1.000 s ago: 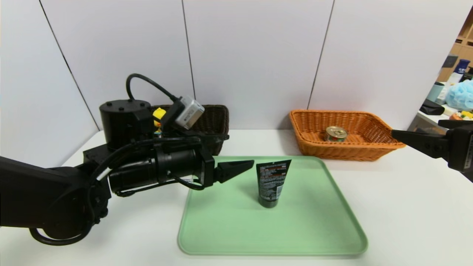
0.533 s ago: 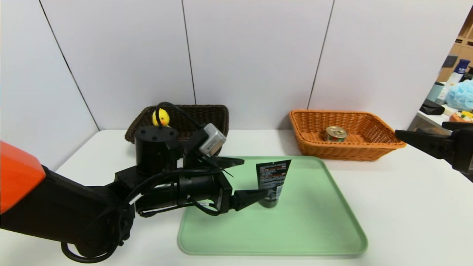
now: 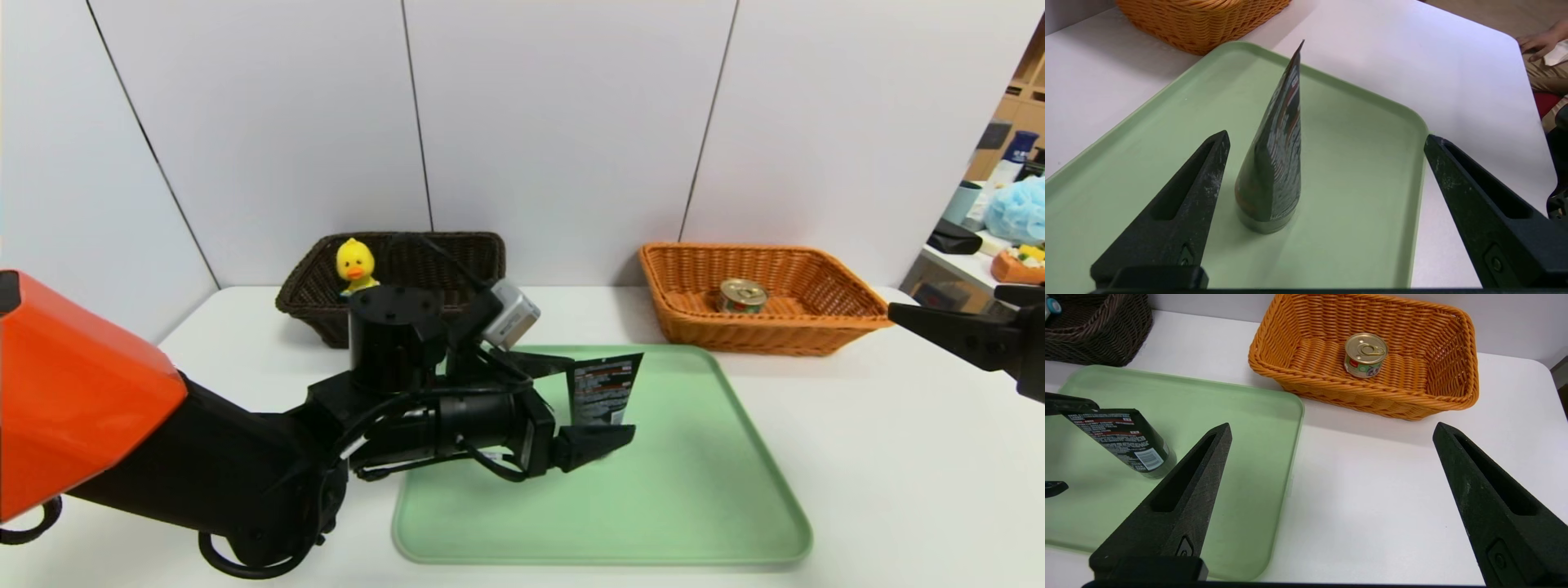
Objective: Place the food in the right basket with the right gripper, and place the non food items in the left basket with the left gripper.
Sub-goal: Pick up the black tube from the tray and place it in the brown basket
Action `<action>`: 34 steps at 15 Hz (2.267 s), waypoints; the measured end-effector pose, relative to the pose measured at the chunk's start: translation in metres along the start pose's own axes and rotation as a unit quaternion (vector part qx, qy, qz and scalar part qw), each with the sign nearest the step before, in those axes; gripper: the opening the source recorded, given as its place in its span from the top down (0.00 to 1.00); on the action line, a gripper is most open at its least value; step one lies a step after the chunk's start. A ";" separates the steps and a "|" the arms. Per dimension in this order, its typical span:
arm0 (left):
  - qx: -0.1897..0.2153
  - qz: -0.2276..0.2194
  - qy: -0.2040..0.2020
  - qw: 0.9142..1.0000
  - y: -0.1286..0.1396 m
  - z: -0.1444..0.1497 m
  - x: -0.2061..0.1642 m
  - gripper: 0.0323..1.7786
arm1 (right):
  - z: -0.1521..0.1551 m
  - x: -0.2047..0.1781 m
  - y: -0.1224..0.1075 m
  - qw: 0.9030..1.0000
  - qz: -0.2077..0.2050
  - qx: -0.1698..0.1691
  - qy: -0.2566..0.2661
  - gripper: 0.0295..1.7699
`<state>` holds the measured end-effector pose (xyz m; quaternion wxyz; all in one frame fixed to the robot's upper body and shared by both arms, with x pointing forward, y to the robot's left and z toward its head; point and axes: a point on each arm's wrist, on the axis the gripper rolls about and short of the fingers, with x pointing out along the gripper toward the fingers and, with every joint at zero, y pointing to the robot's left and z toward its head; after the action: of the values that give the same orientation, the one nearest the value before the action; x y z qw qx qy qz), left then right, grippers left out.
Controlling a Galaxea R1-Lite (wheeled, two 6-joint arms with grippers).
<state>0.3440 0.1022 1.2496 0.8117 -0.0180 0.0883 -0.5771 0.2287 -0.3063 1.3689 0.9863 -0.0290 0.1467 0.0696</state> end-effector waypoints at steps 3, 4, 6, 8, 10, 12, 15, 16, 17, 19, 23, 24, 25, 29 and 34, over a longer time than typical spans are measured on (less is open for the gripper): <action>-0.001 -0.010 0.001 1.000 -0.003 -0.002 0.011 0.05 | -0.002 -0.002 0.000 1.000 -0.001 0.000 0.001 0.04; -0.002 -0.012 0.001 1.000 -0.003 -0.003 0.014 0.05 | -0.003 -0.002 0.000 1.000 -0.001 0.001 0.000 0.04; -0.003 -0.015 0.001 1.000 -0.001 -0.004 0.022 0.05 | -0.003 -0.002 -0.001 1.000 -0.001 0.000 -0.001 0.04; -0.002 -0.007 0.001 1.000 0.003 -0.007 0.030 0.05 | -0.003 -0.004 -0.001 1.000 -0.001 0.000 -0.004 0.04; -0.003 -0.005 0.003 1.000 0.006 -0.011 0.039 0.05 | -0.003 -0.007 -0.001 1.000 0.000 0.000 -0.006 0.04; -0.005 -0.004 0.007 1.000 0.011 -0.017 0.046 0.05 | -0.003 -0.010 -0.001 1.000 -0.001 0.000 -0.010 0.04; -0.009 -0.004 0.015 1.000 0.015 -0.026 0.054 0.05 | -0.004 -0.012 -0.001 1.000 0.000 0.000 -0.011 0.04; -0.012 -0.003 0.019 1.000 0.017 -0.029 0.055 0.05 | -0.005 -0.012 -0.001 1.000 0.000 0.001 -0.011 0.04; -0.013 -0.003 0.022 1.000 0.018 -0.032 0.056 0.05 | -0.006 -0.012 -0.001 1.000 0.000 0.000 -0.009 0.04; -0.016 -0.001 0.026 1.000 0.019 -0.036 0.058 0.05 | -0.008 -0.011 -0.001 1.000 0.001 0.000 -0.006 0.04; -0.017 0.007 0.031 0.999 0.023 -0.041 0.061 0.15 | -0.010 -0.011 -0.001 1.000 0.002 0.000 -0.003 0.04; -0.016 0.014 0.029 0.999 0.024 -0.042 0.063 0.24 | -0.010 -0.011 -0.001 1.000 0.003 0.000 -0.002 0.04; -0.016 0.017 0.028 0.999 0.024 -0.041 0.064 0.33 | -0.011 -0.010 -0.001 1.000 0.003 0.000 -0.001 0.04; -0.017 0.016 0.027 0.999 0.025 -0.042 0.067 0.58 | -0.013 -0.010 -0.001 1.000 0.005 -0.001 0.002 0.04; -0.019 0.019 0.025 0.999 0.026 -0.042 0.067 0.73 | -0.016 -0.009 -0.001 1.000 0.006 -0.001 0.007 0.04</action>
<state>0.3830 0.0512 1.1971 0.8194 -0.0172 0.1201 -0.5603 0.2156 -0.3093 1.3564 0.9848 -0.0299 0.1535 0.0755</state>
